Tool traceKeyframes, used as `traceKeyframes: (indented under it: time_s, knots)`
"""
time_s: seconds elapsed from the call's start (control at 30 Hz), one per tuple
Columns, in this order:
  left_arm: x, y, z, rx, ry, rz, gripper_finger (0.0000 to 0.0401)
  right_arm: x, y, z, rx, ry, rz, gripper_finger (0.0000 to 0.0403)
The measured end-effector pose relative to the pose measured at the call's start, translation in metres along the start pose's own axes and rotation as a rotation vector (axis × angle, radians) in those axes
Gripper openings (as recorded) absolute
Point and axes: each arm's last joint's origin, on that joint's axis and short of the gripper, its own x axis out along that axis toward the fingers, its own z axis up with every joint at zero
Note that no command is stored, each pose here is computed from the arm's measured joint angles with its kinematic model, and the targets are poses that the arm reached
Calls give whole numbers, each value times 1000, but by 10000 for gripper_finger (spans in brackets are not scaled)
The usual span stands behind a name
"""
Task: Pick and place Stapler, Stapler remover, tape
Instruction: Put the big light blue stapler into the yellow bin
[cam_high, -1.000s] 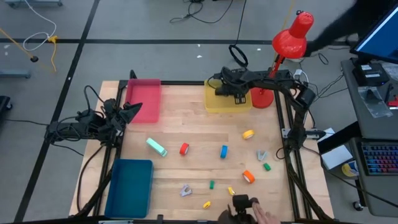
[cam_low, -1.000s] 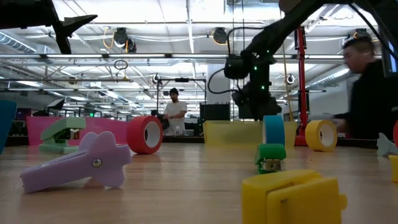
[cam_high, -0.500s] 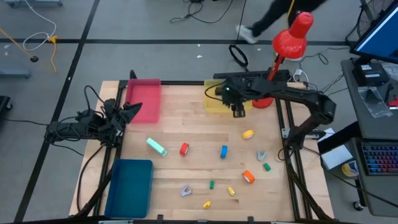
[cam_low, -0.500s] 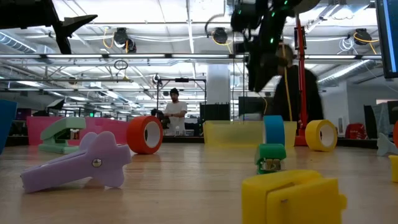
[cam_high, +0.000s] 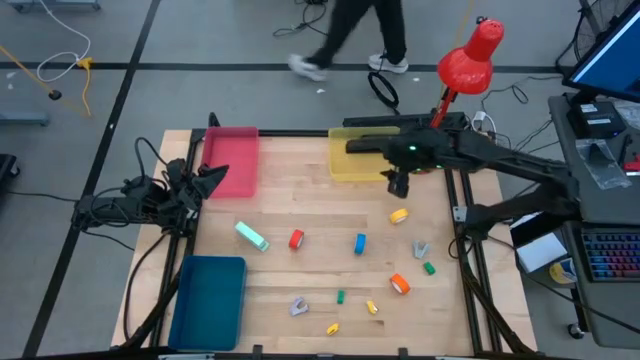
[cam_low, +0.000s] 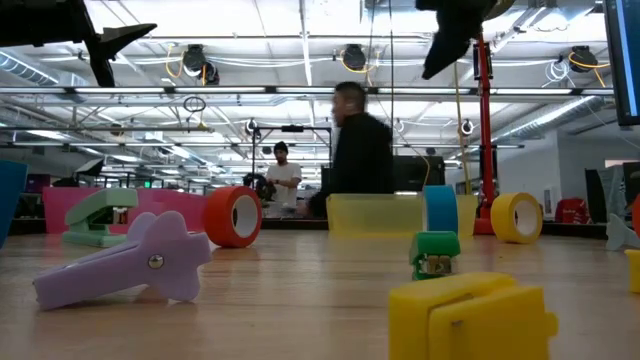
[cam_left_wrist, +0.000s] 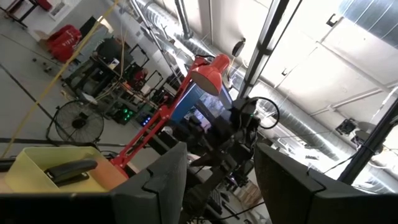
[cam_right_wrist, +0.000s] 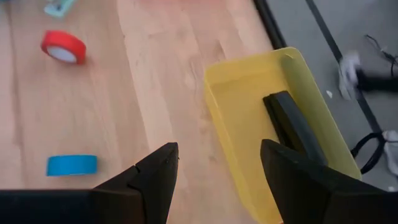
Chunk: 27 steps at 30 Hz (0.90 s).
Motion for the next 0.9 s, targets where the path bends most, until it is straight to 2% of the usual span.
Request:
traceKeyframes:
  time_s: [0.27,0.43,0.67,0.8,0.9]
  knots:
    - [0,0,0,12,-2,-3,186,-27,1,-43,155,-97,7,224]
    - [0,-1,1,10,-10,-20,186,-31,2,-71,249,-259,21,224]
    - [7,-8,3,67,-28,-91,186,-27,4,-103,346,-500,59,224]
    - [20,-17,7,94,11,-76,186,-24,5,-119,373,-589,75,224]
    - [35,-26,10,123,99,-45,186,-24,5,-128,378,-625,80,224]
